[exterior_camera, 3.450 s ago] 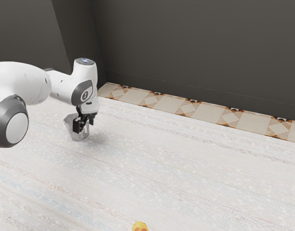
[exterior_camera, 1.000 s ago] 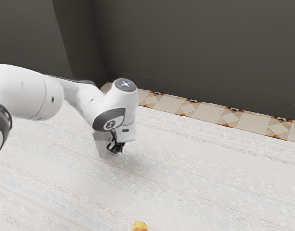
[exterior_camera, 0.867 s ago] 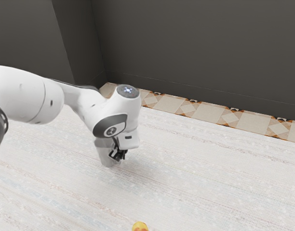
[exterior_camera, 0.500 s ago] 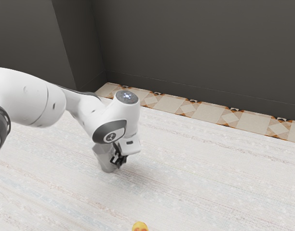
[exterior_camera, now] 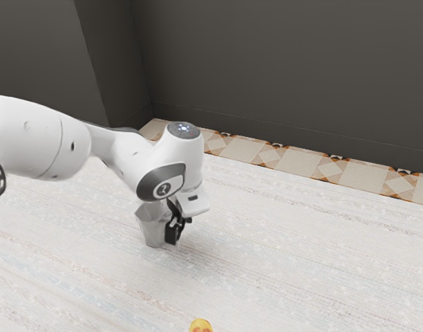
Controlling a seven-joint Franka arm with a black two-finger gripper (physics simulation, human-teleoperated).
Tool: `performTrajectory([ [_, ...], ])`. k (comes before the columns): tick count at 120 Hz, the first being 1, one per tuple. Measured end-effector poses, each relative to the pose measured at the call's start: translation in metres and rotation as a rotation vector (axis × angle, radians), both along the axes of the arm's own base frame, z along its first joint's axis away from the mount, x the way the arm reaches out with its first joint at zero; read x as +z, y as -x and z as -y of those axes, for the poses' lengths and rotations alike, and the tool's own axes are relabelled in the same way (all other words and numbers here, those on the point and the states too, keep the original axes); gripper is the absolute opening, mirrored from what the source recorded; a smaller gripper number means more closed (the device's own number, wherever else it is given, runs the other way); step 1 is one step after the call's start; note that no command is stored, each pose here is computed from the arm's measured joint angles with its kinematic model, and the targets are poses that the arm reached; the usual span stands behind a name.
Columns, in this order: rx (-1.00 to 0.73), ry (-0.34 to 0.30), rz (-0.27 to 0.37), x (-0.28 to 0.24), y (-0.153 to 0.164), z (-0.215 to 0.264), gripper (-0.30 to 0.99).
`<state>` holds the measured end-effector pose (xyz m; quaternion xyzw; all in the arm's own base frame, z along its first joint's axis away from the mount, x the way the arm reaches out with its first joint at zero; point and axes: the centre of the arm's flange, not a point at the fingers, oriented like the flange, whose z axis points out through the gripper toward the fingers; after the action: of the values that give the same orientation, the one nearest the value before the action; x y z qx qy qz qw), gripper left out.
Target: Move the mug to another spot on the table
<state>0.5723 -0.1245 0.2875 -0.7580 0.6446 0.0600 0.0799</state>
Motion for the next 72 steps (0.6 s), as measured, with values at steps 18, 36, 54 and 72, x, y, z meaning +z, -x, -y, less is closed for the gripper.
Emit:
performTrajectory([
  [18,-0.024,0.087,0.077,0.06,-0.007,0.052,0.65],
  [36,0.217,0.184,0.235,0.194,-0.049,-0.01,0.66],
  [54,0.655,0.273,0.283,0.285,-0.053,-0.149,0.67],
  [72,0.848,0.28,0.244,0.309,-0.062,-0.164,0.67],
])
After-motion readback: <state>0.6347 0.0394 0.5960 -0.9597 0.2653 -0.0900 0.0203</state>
